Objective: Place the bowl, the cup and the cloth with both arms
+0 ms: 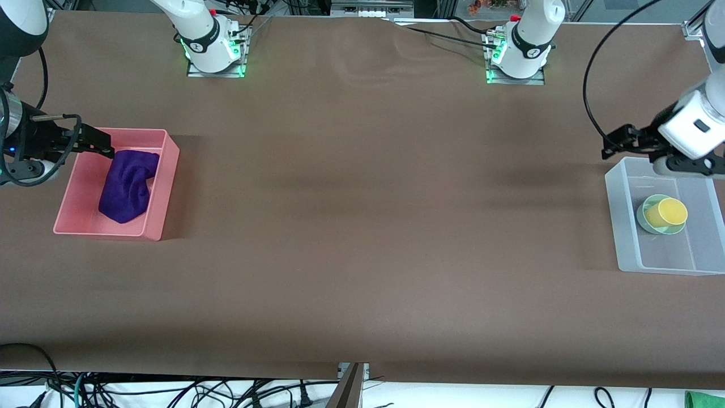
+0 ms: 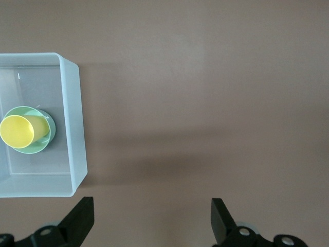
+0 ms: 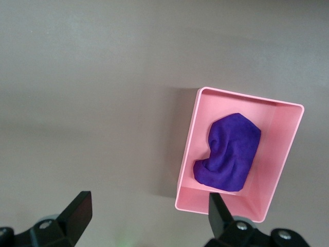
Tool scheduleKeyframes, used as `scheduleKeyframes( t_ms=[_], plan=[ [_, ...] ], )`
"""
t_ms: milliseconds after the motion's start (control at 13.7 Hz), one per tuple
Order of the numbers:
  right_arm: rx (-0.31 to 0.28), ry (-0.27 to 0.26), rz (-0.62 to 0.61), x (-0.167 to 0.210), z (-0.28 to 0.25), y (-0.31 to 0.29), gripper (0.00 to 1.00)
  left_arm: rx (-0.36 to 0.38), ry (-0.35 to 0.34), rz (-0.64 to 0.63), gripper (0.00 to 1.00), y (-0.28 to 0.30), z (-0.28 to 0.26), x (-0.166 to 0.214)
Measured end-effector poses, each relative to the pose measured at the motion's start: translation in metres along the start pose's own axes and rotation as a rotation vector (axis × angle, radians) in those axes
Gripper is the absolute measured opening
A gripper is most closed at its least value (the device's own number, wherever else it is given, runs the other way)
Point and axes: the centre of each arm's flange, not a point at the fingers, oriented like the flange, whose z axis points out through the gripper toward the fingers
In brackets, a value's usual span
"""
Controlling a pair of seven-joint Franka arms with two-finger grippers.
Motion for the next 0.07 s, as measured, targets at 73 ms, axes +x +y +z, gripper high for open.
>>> scheduleKeyframes(
  t_ms=[73],
  plan=[
    [0.000, 0.000, 0.000, 0.0000, 0.0000, 0.0000, 1.00, 0.009, 0.004, 0.013, 1.00, 0.0006, -0.0024, -0.0047]
  ],
)
